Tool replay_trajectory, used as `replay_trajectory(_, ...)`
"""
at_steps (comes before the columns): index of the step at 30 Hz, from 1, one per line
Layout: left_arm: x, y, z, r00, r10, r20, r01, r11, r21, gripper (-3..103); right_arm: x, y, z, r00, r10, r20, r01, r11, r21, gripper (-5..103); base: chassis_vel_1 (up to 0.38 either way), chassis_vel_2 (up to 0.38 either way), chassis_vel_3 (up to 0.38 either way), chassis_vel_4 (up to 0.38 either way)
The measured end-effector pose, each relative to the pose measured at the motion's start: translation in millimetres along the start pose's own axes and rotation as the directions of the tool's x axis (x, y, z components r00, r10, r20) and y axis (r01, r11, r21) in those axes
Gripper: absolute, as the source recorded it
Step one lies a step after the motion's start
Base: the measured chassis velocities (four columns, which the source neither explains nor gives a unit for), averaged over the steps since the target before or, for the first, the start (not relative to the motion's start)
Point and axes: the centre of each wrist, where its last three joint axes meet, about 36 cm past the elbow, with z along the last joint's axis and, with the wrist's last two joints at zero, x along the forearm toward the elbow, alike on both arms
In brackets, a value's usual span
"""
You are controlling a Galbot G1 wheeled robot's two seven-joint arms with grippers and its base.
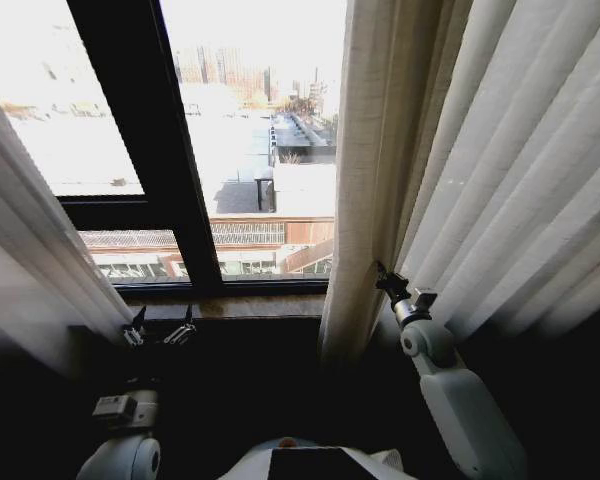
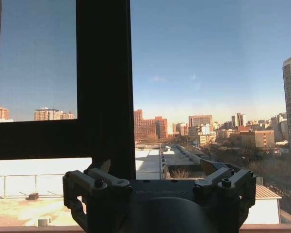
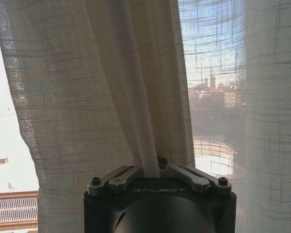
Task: Open the curtains by pulling them apart, changing their state from closed to fully open.
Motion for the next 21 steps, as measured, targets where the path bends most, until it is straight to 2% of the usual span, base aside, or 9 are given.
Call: replay_trajectory(21,-0.7,0.5,0.5,1.000,0.001,0.005,-0.001,1.000,-0.003,100,0.6,-3.0,4.1,1.000,0.012,-0.010,-0.012,1.000,0.000,0,-0.359,-0.362,0.361,0.353)
